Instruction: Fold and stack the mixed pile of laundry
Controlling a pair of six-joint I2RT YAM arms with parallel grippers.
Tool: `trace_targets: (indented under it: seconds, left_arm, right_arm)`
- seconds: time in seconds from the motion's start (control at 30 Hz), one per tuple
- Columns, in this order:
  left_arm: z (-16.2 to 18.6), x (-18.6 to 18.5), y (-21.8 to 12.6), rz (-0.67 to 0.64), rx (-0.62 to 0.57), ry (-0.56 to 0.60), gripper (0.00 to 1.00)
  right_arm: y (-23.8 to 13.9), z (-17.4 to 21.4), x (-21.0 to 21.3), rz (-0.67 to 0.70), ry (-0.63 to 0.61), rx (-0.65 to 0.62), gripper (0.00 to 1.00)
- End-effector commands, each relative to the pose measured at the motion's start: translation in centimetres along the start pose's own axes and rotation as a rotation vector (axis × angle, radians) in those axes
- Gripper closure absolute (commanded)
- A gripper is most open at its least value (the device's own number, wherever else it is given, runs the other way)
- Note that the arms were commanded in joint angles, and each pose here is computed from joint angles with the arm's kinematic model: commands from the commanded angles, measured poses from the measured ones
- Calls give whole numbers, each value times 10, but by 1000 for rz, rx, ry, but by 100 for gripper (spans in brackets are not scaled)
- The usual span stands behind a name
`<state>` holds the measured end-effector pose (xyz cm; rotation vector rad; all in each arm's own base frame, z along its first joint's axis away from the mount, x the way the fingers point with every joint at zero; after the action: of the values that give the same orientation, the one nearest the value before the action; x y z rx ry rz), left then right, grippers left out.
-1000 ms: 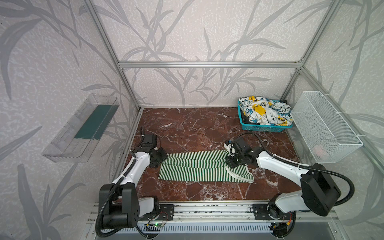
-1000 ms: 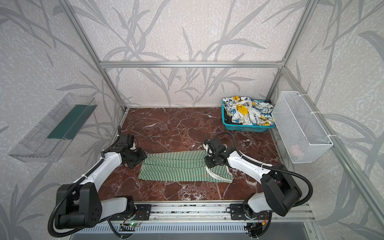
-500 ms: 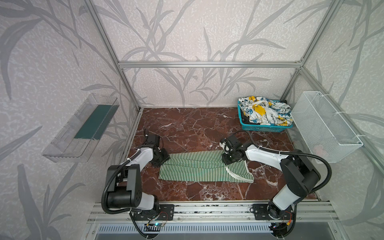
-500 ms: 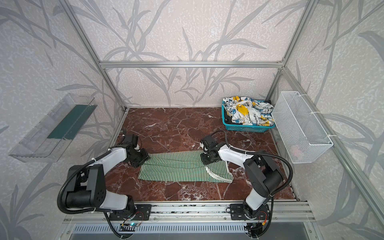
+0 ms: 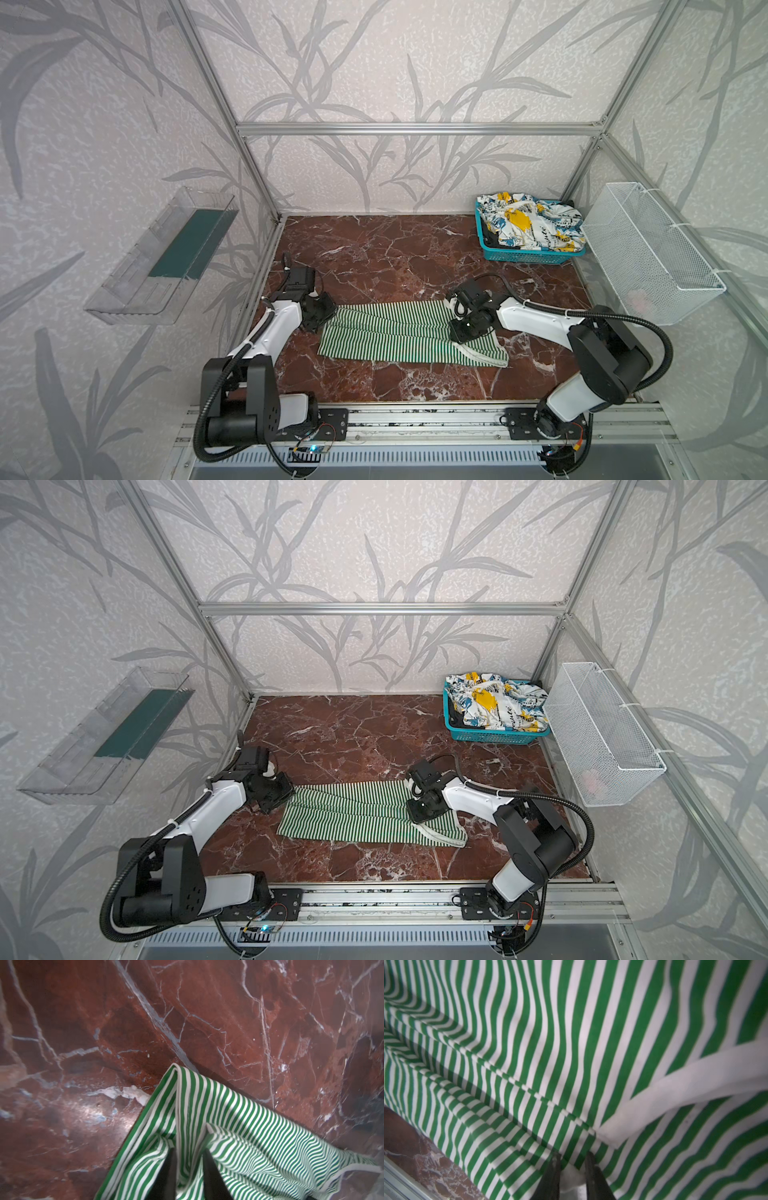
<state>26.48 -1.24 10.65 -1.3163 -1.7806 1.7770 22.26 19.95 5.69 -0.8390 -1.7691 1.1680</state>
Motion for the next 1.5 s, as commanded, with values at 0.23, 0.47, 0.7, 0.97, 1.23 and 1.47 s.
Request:
trace_targets:
  seconds: [0.23, 0.47, 0.7, 0.97, 1.23, 1.47]
  left_arm:
    - [-15, -3, -8, -52, -26, 37, 47]
    - [-35, -12, 34, -82, 74, 32, 58]
    - [-30, -15, 48, -76, 124, 45, 65]
    - [-19, -12, 44, -72, 130, 51, 77]
    - [-13, -7, 26, -113, 117, 74, 68]
    - [-18, -11, 11, -104, 74, 120, 63]
  right_arm:
    - [-8, 17, 5, -38, 20, 32, 77]
    - [-7, 10, 6, -36, 21, 26, 77]
    - [-8, 6, 6, -32, 22, 7, 77]
    - [-6, 2, 6, -27, 15, 14, 77]
    - [-3, 3, 5, -25, 19, 22, 77]
    - [-2, 2, 5, -28, 17, 23, 77]
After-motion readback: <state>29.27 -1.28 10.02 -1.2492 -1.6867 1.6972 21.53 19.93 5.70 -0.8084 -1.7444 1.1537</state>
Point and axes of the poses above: each gripper's point midway between its finger pads, its own y axis out along the fingers, its own x axis along the line the jaws close on, z = x × y, the point moved 4 cm from there along -y, back along the fingers, and after that the axes turned 3 degrees about -y, right-handed, at the moved point
